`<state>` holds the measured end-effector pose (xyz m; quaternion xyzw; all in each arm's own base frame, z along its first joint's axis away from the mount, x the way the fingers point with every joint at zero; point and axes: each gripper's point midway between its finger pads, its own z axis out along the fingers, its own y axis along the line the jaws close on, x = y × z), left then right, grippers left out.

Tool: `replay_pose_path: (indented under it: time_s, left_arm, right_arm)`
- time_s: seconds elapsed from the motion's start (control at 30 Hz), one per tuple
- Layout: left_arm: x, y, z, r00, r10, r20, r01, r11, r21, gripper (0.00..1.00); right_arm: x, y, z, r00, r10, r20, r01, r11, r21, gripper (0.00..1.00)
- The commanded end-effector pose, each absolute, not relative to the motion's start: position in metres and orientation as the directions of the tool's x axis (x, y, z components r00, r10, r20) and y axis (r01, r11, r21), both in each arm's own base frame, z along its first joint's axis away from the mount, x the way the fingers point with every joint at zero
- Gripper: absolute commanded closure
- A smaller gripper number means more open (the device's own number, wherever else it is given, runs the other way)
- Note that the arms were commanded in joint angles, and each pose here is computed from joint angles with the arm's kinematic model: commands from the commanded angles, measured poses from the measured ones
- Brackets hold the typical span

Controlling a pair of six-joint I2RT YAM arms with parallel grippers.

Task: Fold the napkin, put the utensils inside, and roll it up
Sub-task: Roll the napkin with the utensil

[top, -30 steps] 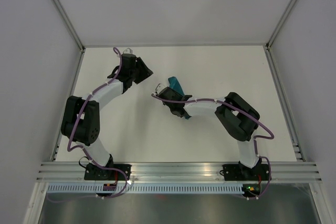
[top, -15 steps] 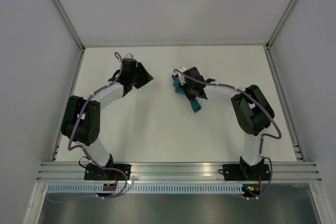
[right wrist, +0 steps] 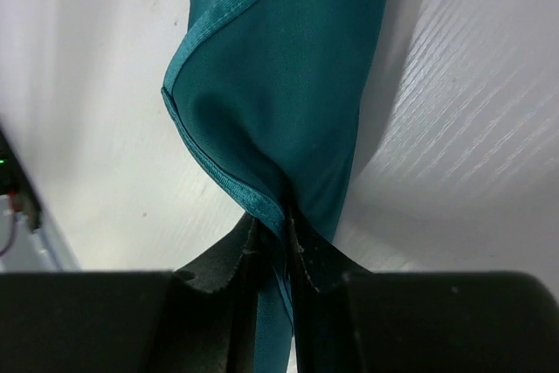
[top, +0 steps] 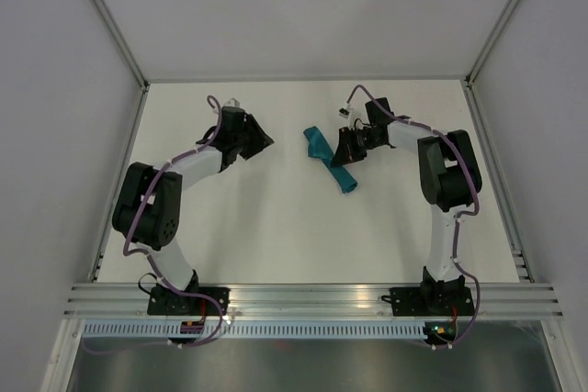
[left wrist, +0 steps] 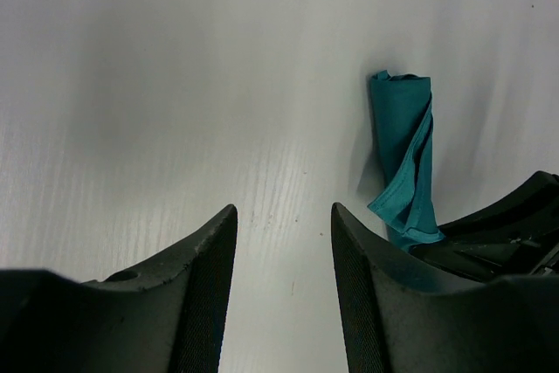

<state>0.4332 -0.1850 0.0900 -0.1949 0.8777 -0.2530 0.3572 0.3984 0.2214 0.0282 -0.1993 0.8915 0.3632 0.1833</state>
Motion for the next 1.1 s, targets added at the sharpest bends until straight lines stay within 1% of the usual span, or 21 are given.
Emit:
replay_pose_path:
  time_s: [0.0,0.1,0.17,0.33,0.53,0.6,0.63,0.73,0.8,0.83,0.87,0.9,0.97,1.07]
  left_arm:
    - [0.434,-0.198,0.089,-0.671,-0.547,-0.5,-0.161,0.766,-0.622,0.48]
    - [0.432,-0.202,0.086,-0.676,-0.542,-0.499,-0.16,0.769,-0.619,0.48]
    - [0.43,-0.205,0.082,-0.681,-0.536,-0.499,-0.158,0.773,-0.615,0.48]
    - [0.427,-0.226,0.074,-0.7,-0.521,-0.489,-0.15,0.776,-0.612,0.48]
    - [0.426,-0.257,0.066,-0.706,-0.524,-0.477,-0.156,0.771,-0.617,0.48]
    - [0.431,-0.266,0.066,-0.697,-0.53,-0.484,-0.158,0.771,-0.616,0.48]
    - [0.429,-0.273,0.066,-0.702,-0.521,-0.486,-0.149,0.775,-0.615,0.48]
    - [0.431,-0.285,0.066,-0.7,-0.519,-0.49,-0.145,0.776,-0.614,0.48]
    - [0.432,-0.289,0.068,-0.696,-0.522,-0.493,-0.144,0.774,-0.616,0.48]
    - [0.433,-0.29,0.067,-0.697,-0.522,-0.491,-0.145,0.774,-0.616,0.48]
    - [0.433,-0.291,0.066,-0.698,-0.523,-0.489,-0.146,0.773,-0.618,0.48]
    - [0.434,-0.293,0.066,-0.698,-0.523,-0.49,-0.144,0.772,-0.619,0.48]
    - [0.435,-0.296,0.064,-0.703,-0.517,-0.488,-0.142,0.774,-0.617,0.48]
    - [0.436,-0.305,0.058,-0.715,-0.501,-0.489,-0.137,0.785,-0.604,0.48]
  right_arm:
    - [0.375,0.233,0.035,-0.93,-0.176,-0.324,-0.367,0.527,0.767,0.77]
    - [0.377,0.228,0.035,-0.951,-0.138,-0.276,-0.308,0.479,0.822,0.76]
    - [0.379,0.221,0.031,-0.97,-0.101,-0.223,-0.244,0.441,0.864,0.76]
    - [0.39,0.203,0.024,-0.989,-0.043,-0.141,-0.146,0.418,0.896,0.77]
    - [0.393,0.192,0.023,-0.992,-0.011,-0.129,-0.122,0.41,0.904,0.76]
    - [0.391,0.188,0.018,-0.993,-0.019,-0.119,-0.116,0.436,0.892,0.78]
    - [0.391,0.186,0.015,-0.99,-0.028,-0.136,-0.133,0.458,0.879,0.78]
    - [0.391,0.179,0.013,-0.986,-0.033,-0.161,-0.155,0.513,0.844,0.72]
    - [0.391,0.176,0.016,-0.981,-0.037,-0.189,-0.179,0.538,0.824,0.61]
    - [0.392,0.173,0.014,-0.979,-0.039,-0.2,-0.187,0.563,0.805,0.59]
    - [0.389,0.172,0.014,-0.978,-0.04,-0.204,-0.19,0.571,0.799,0.49]
    - [0.391,0.17,0.021,-0.973,-0.04,-0.228,-0.208,0.58,0.787,0.46]
    - [0.393,0.168,0.022,-0.969,-0.034,-0.243,-0.213,0.607,0.765,0.41]
    - [0.4,0.161,0.031,-0.959,-0.013,-0.283,-0.222,0.655,0.722,0.4]
